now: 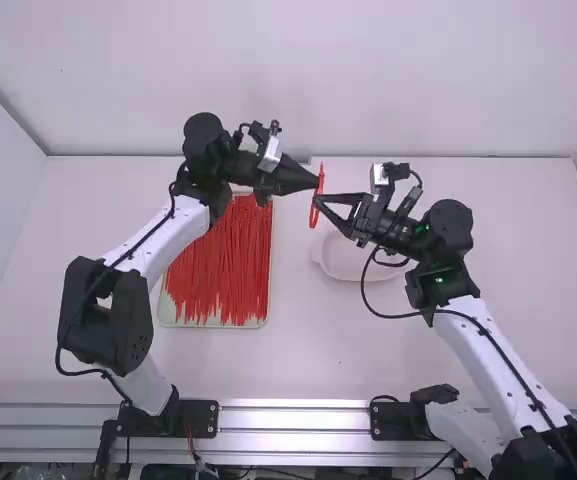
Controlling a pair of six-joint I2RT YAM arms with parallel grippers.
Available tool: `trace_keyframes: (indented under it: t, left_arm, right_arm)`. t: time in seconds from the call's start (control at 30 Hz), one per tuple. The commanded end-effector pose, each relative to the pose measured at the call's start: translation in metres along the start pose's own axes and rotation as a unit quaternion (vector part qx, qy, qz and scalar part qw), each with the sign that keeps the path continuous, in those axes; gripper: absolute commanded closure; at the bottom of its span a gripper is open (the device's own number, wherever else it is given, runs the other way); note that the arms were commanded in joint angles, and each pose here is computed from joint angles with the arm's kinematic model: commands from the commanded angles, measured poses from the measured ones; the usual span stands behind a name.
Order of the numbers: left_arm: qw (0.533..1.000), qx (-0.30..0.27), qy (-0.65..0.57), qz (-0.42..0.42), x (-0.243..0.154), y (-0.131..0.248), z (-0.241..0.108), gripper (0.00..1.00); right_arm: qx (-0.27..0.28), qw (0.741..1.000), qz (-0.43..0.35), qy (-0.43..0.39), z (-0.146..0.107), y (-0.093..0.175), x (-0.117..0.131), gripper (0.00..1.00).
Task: Fasten the cable tie
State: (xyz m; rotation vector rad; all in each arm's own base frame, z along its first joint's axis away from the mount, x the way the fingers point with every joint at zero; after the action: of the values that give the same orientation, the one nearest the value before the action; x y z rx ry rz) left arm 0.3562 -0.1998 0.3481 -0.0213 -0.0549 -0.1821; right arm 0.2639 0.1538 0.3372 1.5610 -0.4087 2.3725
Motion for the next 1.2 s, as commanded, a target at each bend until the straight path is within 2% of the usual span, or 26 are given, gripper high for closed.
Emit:
trace_keyframes:
  t: [0.0, 0.47, 0.9, 1.17]
  left_arm:
    - [0.999, 0.005, 0.007, -0.045, -0.012, -0.005, 0.001, 0.98]
    - [0.999, 0.005, 0.002, -0.052, -0.019, -0.010, -0.011, 0.98]
    - [0.998, 0.002, -0.024, -0.058, -0.043, -0.012, 0.002, 0.98]
    - [0.998, 0.003, -0.001, -0.058, -0.043, -0.012, 0.000, 0.98]
  right_arm:
    - [-0.047, 0.999, -0.006, 0.012, 0.016, 0.005, 0.006, 1.00]
    - [-0.079, 0.997, -0.020, 0.012, 0.030, 0.018, 0.001, 1.00]
    - [-0.070, 0.997, -0.016, 0.013, 0.026, 0.013, 0.002, 1.00]
    - [-0.081, 0.997, -0.017, 0.011, 0.025, 0.008, 0.003, 1.00]
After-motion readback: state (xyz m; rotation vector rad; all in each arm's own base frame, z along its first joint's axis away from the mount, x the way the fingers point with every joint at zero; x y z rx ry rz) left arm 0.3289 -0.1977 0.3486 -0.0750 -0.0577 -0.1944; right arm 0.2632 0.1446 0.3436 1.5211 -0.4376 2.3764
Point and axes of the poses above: each hand's point on the last joint's axis, 136 mm out from that joint toward the fingers, its own y axis back along the fingers, its own x axis along the line the jaws close on, z = x × y, the point moved 7 cm from there along y, back along the fingers, and after that the axes turned 8 degrees about y, right-handed, at the moved point
